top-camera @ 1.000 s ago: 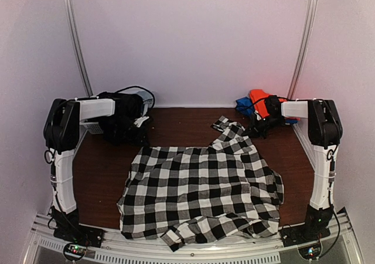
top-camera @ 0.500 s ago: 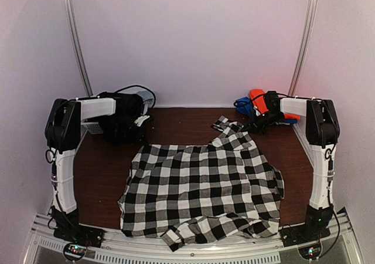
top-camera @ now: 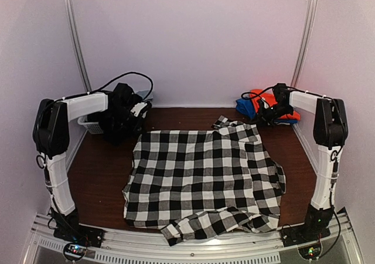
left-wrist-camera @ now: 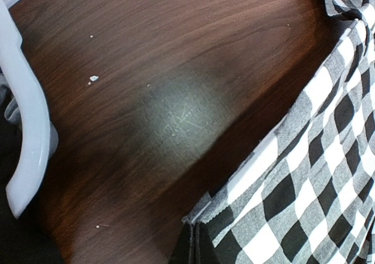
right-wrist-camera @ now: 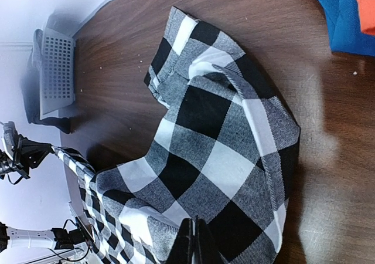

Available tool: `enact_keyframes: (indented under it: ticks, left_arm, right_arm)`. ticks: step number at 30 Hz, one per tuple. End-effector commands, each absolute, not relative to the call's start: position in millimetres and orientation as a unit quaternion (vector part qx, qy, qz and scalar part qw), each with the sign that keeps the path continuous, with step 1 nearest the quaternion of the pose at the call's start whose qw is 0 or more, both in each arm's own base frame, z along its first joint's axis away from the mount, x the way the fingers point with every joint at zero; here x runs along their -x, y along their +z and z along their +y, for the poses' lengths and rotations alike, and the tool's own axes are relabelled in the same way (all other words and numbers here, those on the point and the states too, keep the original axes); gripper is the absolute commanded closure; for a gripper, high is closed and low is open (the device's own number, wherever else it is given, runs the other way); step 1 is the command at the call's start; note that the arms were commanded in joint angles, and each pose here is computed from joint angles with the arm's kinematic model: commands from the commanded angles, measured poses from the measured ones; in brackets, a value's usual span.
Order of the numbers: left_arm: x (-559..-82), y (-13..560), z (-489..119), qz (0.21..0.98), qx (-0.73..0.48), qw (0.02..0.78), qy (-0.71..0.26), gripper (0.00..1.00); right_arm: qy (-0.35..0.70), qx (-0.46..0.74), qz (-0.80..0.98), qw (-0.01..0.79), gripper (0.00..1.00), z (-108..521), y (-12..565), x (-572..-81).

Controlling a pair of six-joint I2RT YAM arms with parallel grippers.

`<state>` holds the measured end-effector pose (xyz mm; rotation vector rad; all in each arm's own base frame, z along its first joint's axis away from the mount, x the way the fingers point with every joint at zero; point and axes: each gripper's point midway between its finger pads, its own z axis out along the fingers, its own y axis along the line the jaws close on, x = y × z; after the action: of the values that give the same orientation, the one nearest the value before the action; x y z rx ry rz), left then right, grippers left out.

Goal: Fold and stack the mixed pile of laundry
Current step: Pick up the flattened shirt from the center of the board, then fold the flattened shirt at the center of the board.

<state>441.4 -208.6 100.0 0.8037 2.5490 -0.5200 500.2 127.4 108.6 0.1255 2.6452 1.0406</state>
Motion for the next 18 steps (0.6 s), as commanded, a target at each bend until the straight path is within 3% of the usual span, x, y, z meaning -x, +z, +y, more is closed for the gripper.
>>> enact_keyframes:
  ticks: [1,10,18]
  left_arm:
    - [-438.6,106.7,-203.3,0.906,-0.306,0.237,-0.170,1.00]
    - [-418.3,127.7,-197.4,0.891,-0.329,0.272,-0.154,1.00]
    - [-361.4,112.6,-204.6,0.880,-0.390,0.249,-0.107,1.00]
  right_arm:
    - [0.366,-0.025,0.914,0.171,1.00,127.5,131.7,-490.1]
    - [0.371,-0.007,0.915,0.159,1.00,141.6,142.6,-442.7]
    - [0.344,-0.007,0.931,0.119,1.00,139.4,117.5,-380.4]
